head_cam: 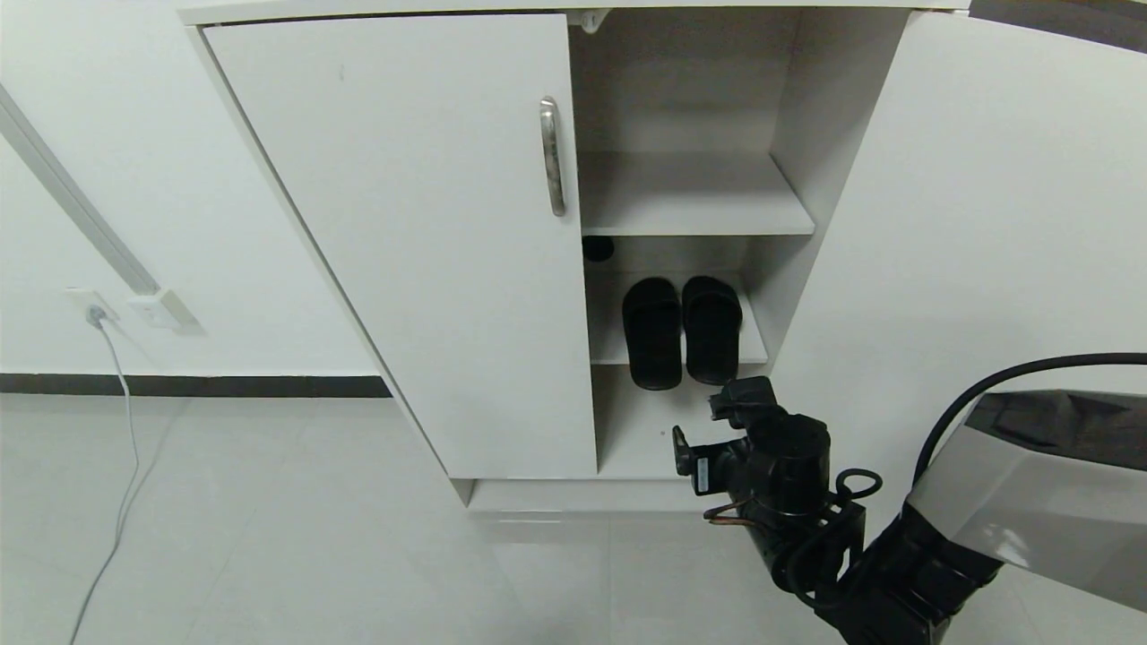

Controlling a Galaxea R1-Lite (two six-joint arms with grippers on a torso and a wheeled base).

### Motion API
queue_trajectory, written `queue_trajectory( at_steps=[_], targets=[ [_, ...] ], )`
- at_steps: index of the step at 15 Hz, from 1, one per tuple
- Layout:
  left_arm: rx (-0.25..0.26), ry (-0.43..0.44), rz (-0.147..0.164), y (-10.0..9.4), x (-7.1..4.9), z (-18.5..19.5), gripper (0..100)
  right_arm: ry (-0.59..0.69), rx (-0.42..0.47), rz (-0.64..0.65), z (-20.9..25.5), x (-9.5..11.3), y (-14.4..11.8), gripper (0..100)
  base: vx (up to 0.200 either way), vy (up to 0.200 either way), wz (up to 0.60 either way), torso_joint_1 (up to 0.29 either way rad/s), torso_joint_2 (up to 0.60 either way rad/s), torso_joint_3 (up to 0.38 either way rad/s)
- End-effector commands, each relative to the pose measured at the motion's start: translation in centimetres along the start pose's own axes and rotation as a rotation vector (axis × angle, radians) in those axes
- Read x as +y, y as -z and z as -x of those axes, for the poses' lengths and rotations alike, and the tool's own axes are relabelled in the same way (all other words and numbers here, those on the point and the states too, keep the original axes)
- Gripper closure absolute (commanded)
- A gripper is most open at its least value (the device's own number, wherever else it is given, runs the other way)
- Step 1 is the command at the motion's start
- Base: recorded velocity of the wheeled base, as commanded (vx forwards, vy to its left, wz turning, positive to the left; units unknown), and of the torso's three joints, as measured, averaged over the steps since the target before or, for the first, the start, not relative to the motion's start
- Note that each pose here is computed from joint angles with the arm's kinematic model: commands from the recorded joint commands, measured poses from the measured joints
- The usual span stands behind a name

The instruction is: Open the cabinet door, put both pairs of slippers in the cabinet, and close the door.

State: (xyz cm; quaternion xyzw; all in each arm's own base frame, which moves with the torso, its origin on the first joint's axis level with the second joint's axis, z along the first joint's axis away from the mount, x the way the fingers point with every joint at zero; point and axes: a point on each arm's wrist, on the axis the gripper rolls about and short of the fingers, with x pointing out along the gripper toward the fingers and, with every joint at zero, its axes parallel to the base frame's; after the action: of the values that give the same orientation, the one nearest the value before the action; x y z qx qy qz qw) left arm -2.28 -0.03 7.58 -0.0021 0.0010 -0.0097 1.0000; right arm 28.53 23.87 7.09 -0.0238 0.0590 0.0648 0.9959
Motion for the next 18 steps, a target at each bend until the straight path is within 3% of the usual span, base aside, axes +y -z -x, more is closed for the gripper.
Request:
queue_trajectory(
  at_steps=[1, 11, 18],
  targets=[
    [0.003, -0.009, 0.003, 0.04, 0.02, -0.02, 100, 0.001, 0.002, 0.001, -0.01, -0.02, 0.14, 0, 0.000, 0.000, 0.00, 0.000, 0.00, 0.000],
    [0.001, -0.010, 0.003, 0.00, 0.02, -0.01, 100, 0.000, -0.006, 0.011, 0.02, -0.04, 0.19, 0, 0.000, 0.000, 0.00, 0.000, 0.00, 0.000],
    [0.001, -0.009, 0.003, 0.00, 0.02, -0.01, 100, 0.002, -0.006, 0.011, 0.05, -0.07, 0.16, 0, 0.000, 0.000, 0.00, 0.004, 0.00, 0.174]
  ],
)
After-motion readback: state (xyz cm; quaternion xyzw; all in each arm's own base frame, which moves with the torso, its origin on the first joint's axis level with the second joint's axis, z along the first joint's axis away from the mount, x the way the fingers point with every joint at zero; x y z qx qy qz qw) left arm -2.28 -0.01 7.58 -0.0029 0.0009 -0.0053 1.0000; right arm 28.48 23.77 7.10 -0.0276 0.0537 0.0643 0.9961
